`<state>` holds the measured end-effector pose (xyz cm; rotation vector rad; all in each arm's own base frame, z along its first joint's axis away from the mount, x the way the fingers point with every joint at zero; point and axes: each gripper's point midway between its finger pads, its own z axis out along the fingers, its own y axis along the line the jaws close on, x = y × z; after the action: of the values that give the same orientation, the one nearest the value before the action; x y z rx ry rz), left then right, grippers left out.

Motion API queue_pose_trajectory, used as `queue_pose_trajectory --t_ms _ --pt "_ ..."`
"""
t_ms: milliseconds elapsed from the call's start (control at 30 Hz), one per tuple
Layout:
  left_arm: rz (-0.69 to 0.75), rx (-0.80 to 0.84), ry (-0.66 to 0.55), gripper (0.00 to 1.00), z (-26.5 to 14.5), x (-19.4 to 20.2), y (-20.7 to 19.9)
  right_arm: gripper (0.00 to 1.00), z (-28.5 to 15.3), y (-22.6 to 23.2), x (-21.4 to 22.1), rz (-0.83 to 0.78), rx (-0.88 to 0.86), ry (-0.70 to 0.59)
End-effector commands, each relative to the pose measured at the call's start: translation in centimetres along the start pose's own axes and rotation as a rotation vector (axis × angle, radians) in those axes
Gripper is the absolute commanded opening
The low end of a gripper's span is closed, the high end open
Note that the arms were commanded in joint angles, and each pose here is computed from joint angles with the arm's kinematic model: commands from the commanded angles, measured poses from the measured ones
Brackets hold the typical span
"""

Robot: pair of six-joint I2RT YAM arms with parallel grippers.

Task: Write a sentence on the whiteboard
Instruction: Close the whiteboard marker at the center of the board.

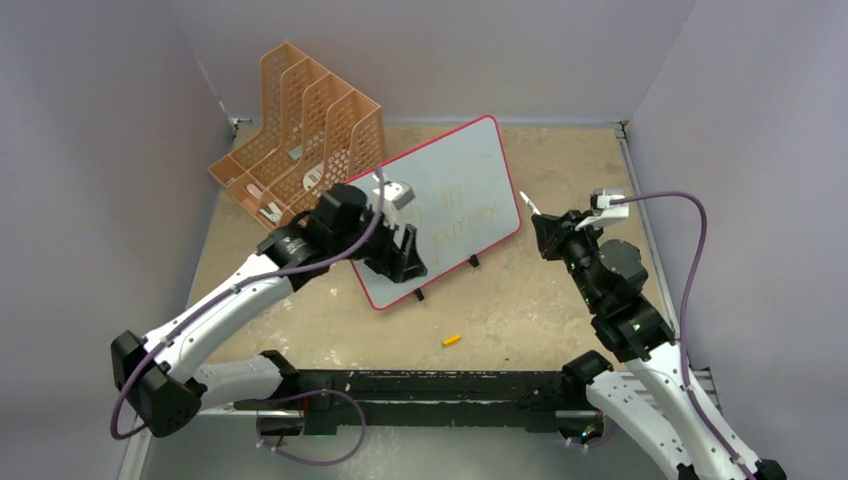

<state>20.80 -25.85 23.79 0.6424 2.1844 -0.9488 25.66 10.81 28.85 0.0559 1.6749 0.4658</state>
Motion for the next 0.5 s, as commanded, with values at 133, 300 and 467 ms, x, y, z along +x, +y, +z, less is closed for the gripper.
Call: queue_pose_trajectory --t_ms 133,300,467 --pt "0.114 -0.062 0.152 0.66 4.5 4.3 -3.8 0.00 -0.5 -0.2 -1.7 0.001 0.009 -0.076" --pt "0.212 -0.055 0.264 0.64 6.9 9.3 -5.6 0.00 -0.6 -0.6 -1.8 0.008 0.026 -0.093" --pt "0.260 -0.077 0.349 0.61 8.9 12.3 -5.3 0.00 -0.8 -1.1 -2.2 0.014 0.057 -0.110"
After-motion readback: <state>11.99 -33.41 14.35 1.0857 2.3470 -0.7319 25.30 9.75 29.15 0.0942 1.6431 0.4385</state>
